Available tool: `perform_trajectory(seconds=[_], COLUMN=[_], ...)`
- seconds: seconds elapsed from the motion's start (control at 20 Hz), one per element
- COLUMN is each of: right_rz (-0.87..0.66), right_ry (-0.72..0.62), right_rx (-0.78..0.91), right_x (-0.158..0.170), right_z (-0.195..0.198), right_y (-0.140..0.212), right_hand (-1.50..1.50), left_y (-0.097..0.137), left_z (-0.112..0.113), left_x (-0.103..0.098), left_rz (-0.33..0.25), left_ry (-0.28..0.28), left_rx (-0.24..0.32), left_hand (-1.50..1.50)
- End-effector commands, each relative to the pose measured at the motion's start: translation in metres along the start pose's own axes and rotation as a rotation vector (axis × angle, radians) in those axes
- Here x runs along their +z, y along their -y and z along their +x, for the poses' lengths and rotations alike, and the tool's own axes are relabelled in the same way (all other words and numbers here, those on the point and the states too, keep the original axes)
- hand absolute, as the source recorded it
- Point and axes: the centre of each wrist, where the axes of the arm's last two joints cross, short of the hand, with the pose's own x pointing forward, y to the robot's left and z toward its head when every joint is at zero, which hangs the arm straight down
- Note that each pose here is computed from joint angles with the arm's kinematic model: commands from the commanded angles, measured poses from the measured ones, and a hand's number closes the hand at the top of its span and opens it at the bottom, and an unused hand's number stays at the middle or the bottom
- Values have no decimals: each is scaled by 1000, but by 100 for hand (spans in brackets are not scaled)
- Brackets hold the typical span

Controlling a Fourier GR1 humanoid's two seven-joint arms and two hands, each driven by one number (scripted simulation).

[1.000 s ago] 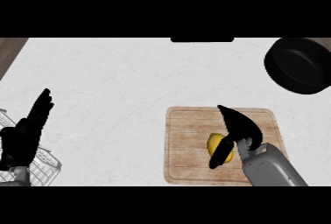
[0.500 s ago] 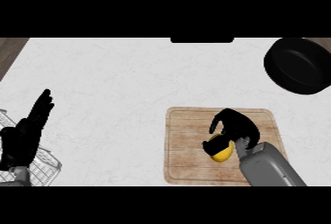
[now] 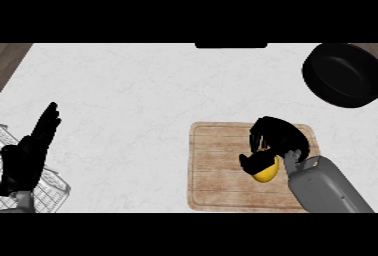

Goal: Pick the lemon from the cutting board and place it in the pot

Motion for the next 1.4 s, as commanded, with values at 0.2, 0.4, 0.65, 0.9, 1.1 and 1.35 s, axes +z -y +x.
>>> perform_trajectory(seconds=[0.2, 0.4, 0.65, 0.9, 1.1, 1.35], right_rz=[-189, -428, -782, -877, -898, -961], right_ry=[282, 300, 293, 324, 328, 329], right_rx=[253, 285, 230, 30, -53, -148], right_x=[25, 56, 79, 115, 118, 89], right_z=[-45, -40, -41, -47, -59, -83], right_y=[61, 96, 122, 145, 174, 210], right_hand=[150, 150, 150, 150, 150, 150], left_y=[-5, -13, -6, -12, -13, -11], left_z=[-16, -28, -11, -9, -20, -10], left_x=[12, 8, 4, 0, 1, 10], left_rz=[5, 36, 21, 31, 22, 0], left_ry=[-49, -49, -72, -67, -70, -50], left_rx=[-6, -28, 7, -8, -14, -16], left_hand=[0, 0, 0, 0, 0, 0])
